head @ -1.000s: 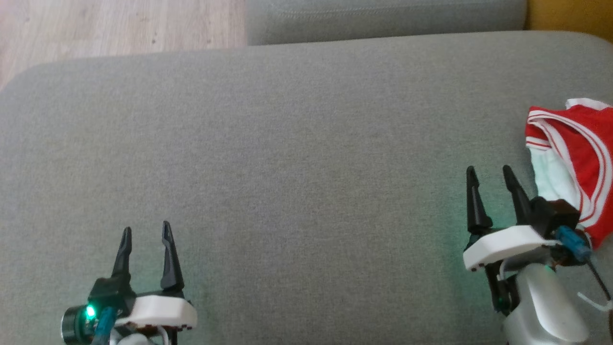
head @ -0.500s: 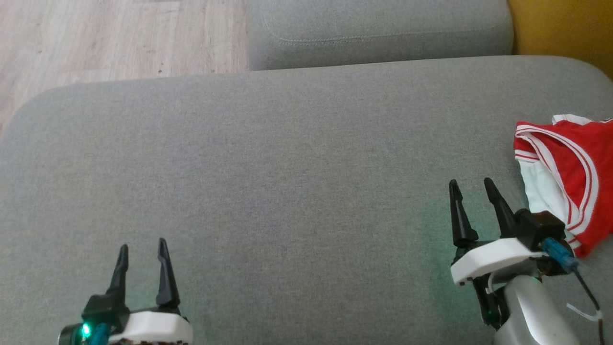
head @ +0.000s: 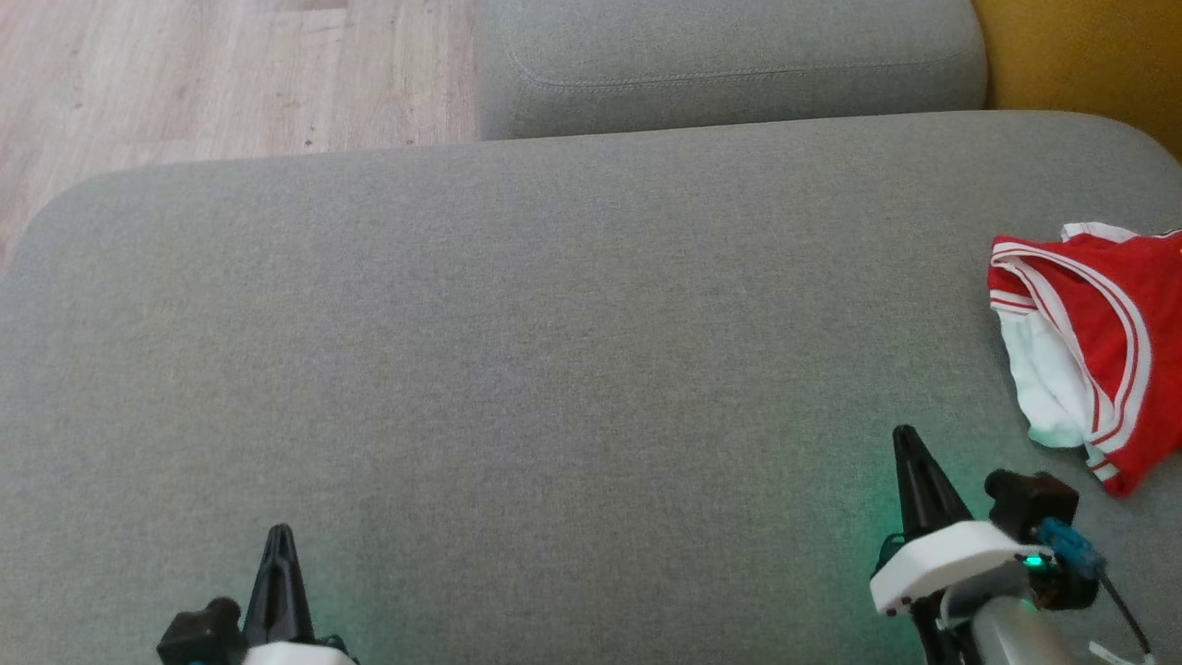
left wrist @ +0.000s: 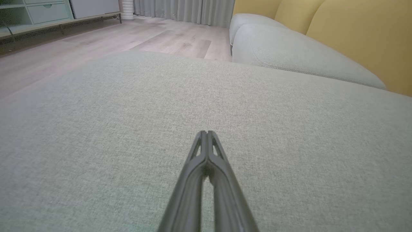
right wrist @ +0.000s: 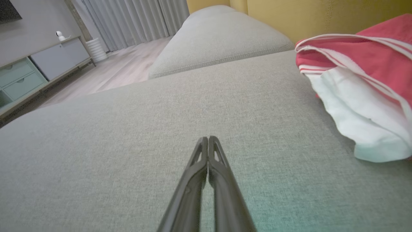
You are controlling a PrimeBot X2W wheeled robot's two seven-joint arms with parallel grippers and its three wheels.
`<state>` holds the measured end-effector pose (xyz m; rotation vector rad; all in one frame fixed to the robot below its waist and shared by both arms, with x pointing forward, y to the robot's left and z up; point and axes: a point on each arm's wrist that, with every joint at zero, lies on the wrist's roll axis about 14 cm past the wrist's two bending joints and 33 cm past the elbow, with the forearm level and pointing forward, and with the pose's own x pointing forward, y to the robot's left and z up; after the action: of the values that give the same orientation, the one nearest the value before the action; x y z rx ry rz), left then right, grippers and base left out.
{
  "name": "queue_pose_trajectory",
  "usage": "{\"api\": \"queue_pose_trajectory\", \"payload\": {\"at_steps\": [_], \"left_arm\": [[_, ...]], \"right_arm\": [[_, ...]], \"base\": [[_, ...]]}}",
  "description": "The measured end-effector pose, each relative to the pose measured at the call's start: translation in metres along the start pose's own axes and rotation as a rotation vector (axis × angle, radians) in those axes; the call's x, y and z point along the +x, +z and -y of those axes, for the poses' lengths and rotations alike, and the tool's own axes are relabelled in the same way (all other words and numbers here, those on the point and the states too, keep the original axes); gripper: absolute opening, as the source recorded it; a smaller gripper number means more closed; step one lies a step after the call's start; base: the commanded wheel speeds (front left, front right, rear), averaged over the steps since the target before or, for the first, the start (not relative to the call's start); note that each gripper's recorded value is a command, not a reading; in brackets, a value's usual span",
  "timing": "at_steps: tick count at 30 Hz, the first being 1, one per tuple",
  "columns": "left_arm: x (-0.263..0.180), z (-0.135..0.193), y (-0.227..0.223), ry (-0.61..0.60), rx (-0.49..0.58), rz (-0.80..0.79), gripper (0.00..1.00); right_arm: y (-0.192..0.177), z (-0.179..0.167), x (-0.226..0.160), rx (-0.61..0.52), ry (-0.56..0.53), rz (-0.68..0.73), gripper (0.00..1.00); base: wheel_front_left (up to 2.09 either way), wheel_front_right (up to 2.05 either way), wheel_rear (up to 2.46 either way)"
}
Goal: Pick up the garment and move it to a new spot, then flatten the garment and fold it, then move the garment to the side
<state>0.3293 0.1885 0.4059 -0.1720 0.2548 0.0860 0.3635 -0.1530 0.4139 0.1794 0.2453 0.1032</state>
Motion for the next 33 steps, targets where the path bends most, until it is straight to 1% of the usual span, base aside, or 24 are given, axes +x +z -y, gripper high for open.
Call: {"api": "queue_pose_trajectory", "payload": {"at_steps": [13,33], "left_arm": [[0.002,-0.002,0.003,0.021,-0.159,-0.010,0.00],[0.007,-0.001,0.009,0.021,-0.389,-0.021,0.00]], "right_arm": [[0.013,0.008,0.003,0.160,-0.040,0.032,0.00],[0.026,0.018,0.004,0.392,-0.079,0.068,0.00]], "base": [[0.00,0.00,0.00],[0.00,0.00,0.00]]}}
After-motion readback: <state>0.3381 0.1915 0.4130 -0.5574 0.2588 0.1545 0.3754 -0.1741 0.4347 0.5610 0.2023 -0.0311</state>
